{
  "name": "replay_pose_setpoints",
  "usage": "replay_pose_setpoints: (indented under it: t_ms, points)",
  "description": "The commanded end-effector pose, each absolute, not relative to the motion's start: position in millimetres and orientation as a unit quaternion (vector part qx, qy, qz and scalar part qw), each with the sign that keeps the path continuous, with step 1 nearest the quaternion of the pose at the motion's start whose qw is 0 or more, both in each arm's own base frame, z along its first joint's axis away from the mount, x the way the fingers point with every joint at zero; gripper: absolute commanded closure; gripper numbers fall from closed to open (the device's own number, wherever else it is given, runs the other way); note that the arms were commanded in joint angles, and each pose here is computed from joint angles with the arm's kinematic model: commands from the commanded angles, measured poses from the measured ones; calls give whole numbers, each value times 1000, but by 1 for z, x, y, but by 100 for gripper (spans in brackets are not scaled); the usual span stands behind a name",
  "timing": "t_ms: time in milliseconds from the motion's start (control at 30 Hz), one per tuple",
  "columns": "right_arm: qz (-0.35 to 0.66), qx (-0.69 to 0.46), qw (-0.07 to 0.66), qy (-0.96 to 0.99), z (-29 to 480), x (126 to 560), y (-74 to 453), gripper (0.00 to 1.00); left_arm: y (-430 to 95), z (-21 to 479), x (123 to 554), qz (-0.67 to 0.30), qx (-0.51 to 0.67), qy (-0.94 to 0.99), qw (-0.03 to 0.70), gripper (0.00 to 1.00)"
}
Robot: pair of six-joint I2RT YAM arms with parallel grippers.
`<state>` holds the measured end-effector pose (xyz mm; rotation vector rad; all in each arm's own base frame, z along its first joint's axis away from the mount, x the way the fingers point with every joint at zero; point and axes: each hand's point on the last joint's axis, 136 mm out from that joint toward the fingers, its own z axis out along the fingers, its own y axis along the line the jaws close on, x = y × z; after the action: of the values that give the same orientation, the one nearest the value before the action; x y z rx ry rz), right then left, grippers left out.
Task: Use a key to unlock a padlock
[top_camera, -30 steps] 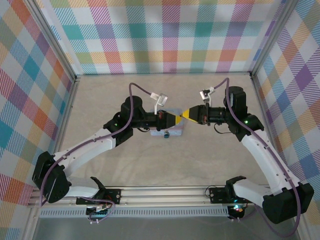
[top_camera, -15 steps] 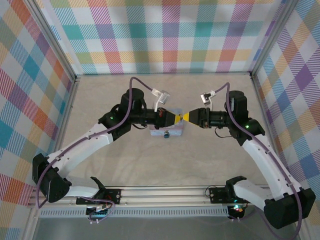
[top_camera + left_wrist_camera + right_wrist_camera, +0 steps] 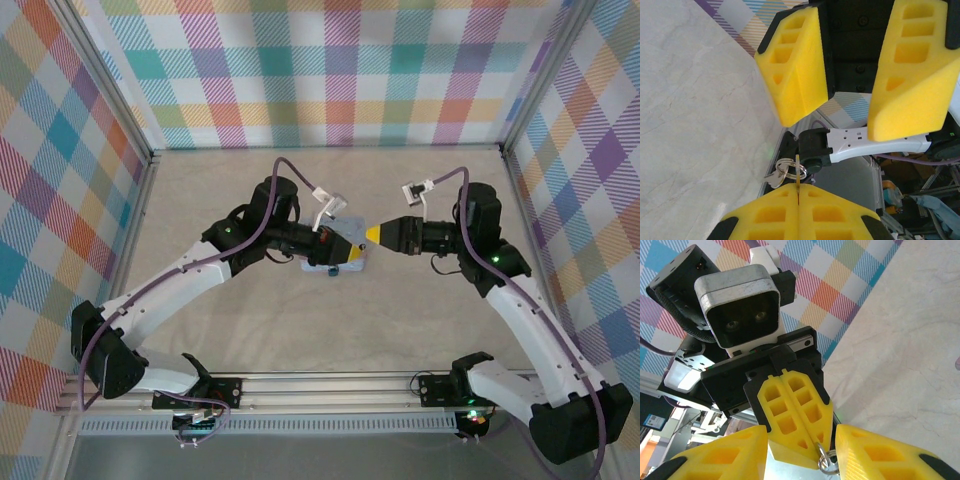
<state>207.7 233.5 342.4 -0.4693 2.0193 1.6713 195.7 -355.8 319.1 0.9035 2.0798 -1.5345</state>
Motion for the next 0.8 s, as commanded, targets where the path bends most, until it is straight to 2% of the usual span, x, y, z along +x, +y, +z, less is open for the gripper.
replay_pose_setpoints:
  t_ms: [0, 167, 433, 700, 767]
  points:
    - [616, -197, 233, 726, 343, 202, 238, 57, -359, 334, 185, -562, 345, 724, 202, 100]
    - [619, -211, 219, 724, 339, 196, 242, 58, -359, 335, 186, -561, 346, 724, 204, 100]
    - [619, -225, 203, 724, 332, 189, 246, 72, -360, 334, 188, -559, 348, 724, 205, 100]
    - [615, -234, 202, 726, 330, 185, 245, 91, -360, 336, 187, -559, 351, 722, 206, 100]
    - [614, -237, 201, 726, 329, 184, 244, 100, -360, 337, 187, -559, 351, 722, 208, 100]
